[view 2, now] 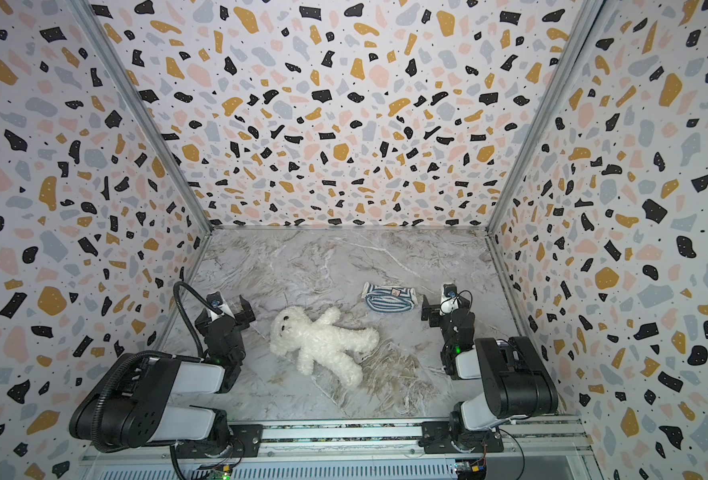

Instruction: Dress the teddy bear

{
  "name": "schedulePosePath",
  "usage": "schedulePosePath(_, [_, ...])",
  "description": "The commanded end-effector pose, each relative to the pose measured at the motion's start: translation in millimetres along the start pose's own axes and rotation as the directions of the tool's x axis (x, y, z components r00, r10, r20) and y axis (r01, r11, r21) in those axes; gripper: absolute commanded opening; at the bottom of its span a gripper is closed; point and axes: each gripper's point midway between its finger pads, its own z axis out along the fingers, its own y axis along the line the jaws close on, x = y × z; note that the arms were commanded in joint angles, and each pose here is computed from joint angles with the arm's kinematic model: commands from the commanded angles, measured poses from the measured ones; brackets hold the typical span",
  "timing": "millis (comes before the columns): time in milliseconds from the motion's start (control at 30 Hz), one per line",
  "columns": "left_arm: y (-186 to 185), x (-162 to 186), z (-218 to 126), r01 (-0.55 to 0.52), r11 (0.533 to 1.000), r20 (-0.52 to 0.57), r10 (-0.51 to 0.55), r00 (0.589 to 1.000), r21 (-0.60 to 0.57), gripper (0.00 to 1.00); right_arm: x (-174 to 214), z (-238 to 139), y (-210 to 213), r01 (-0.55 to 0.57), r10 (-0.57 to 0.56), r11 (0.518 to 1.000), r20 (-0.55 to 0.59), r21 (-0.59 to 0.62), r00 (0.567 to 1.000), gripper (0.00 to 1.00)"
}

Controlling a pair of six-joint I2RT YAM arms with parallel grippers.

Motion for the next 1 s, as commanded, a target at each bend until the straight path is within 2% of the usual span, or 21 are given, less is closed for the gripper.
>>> schedulePosePath(0, [0.1, -15.5, 1.1, 0.037, 0.999, 0.049, -0.037, 0.998, 0.001, 1.0, -12.4, 4.1, -0.2, 0.007, -0.007, 1.0, 0.032, -0.005, 0.999, 0.99])
schedulePosePath(967, [0.4, -15.3, 0.7, 0.038, 0.999, 0.049, -0.038, 0.998, 0.001, 1.0, -13.2, 3.4, -0.8, 0.01, -0.01, 1.0, 0.036, -0.002, 0.999, 0.99])
